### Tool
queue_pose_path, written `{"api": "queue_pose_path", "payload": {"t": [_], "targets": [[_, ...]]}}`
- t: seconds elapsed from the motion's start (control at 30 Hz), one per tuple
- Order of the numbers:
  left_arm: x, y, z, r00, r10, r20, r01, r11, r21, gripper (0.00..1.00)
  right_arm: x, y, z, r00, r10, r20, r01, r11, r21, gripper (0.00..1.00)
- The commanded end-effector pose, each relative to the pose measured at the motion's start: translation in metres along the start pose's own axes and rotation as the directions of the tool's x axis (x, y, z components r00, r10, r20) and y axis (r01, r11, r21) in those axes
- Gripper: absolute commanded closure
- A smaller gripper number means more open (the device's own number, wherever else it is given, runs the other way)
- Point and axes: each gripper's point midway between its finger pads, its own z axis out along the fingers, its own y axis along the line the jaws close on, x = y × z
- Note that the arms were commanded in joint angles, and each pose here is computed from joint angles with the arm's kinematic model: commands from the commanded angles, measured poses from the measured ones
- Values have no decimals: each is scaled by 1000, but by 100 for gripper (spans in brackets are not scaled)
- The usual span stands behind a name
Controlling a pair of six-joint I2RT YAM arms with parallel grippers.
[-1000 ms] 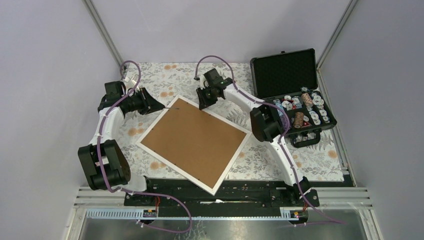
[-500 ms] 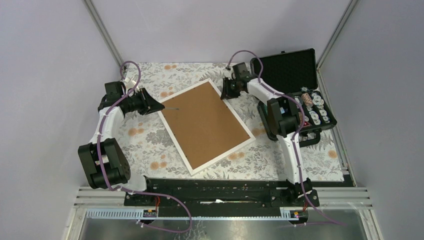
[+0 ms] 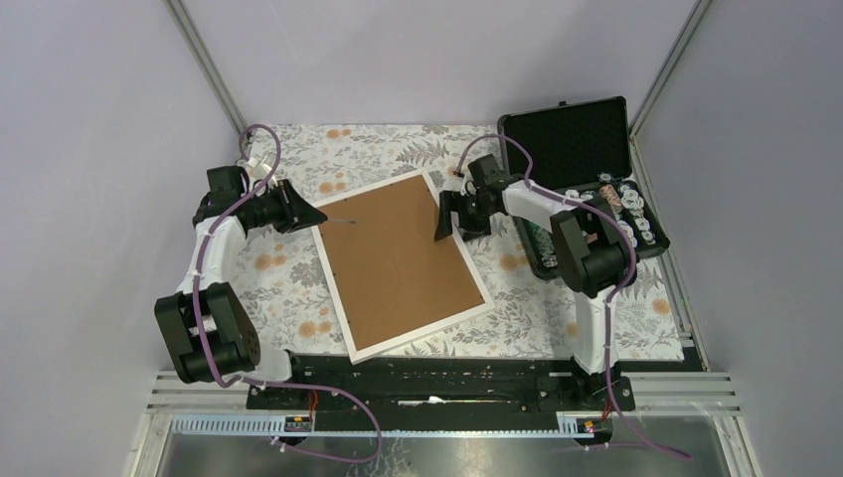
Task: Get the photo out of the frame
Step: Adjust the photo frame at the center of the board.
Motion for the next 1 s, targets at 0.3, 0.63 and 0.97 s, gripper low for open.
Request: {"api": "queue_pose_path", "payload": {"t": [0.3, 0.63, 0.97], "targets": [[26, -11, -6, 997, 76, -10, -75, 997, 25, 100, 94, 16, -30, 983, -40, -180, 2, 979, -206, 22], [48, -43, 6, 978, 177, -110, -167, 982, 92, 100, 79, 46, -53, 987, -118, -108, 77, 942, -327, 22], [73, -120, 13, 923, 330, -199, -266, 919, 290, 100, 25, 112, -167, 660, -653, 373, 748, 618, -242, 17]]}}
